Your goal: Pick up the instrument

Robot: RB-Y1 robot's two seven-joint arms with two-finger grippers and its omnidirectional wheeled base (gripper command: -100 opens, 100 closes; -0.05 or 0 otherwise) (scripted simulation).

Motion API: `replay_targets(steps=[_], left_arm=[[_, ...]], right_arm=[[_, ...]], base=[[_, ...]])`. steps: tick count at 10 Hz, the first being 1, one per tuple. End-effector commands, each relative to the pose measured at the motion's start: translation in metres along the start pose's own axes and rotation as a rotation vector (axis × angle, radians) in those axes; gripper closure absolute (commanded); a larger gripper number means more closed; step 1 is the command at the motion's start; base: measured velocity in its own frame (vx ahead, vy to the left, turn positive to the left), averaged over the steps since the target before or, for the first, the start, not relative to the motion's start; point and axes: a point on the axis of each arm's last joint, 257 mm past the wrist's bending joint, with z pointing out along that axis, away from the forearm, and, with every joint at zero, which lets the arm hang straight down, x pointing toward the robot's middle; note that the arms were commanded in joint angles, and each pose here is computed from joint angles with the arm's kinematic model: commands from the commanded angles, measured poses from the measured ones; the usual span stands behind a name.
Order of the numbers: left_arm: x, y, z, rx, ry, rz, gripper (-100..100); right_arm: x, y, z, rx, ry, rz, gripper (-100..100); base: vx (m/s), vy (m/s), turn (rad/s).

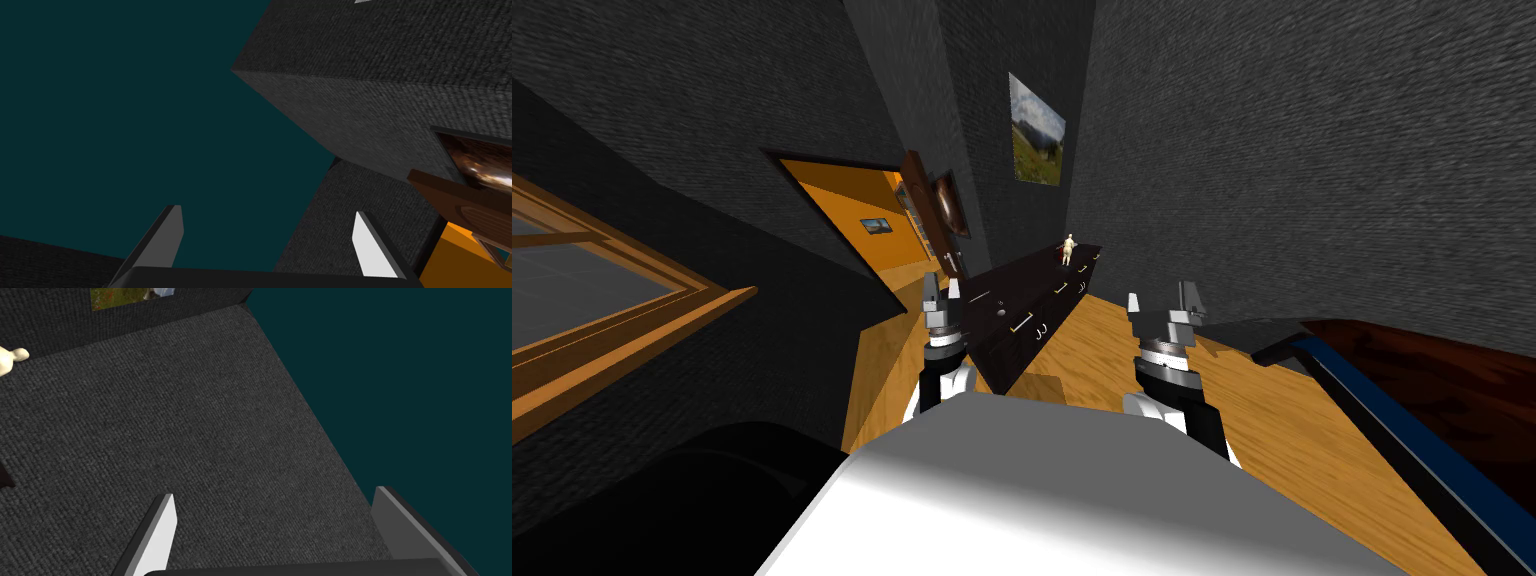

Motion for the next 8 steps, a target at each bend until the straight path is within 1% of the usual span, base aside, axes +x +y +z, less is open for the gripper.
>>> replay_targets(steps=[1,4,5,7,8], left_arm=[[0.006,0.005,0.001,-0.013,0.042,-0.002,-100],[0.018,0.025,0.005,-0.064,0.121,-0.020,-100],[0.019,0.026,0.004,-0.071,0.121,-0.020,-100],[0.025,0.044,0.009,-0.119,0.157,-0.044,-100],[0.026,0.047,0.008,-0.133,0.159,-0.042,-100]], right_arm=[[0.000,0.000,0.000,0.000,0.000,0.000,0],[0.000,0.000,0.000,0.000,0.000,0.000,0],[0.000,0.000,0.000,0.000,0.000,0.000,0],[0.000,0.000,0.000,0.000,0.000,0.000,0],[0.000,0.000,0.000,0.000,0.000,0.000,0]], base=[[-0.018,-0.014,-0.012],[-0.036,-0.023,-0.022],[-0.031,-0.010,-0.013],[-0.033,-0.007,-0.035],[-0.034,-0.003,-0.016]])
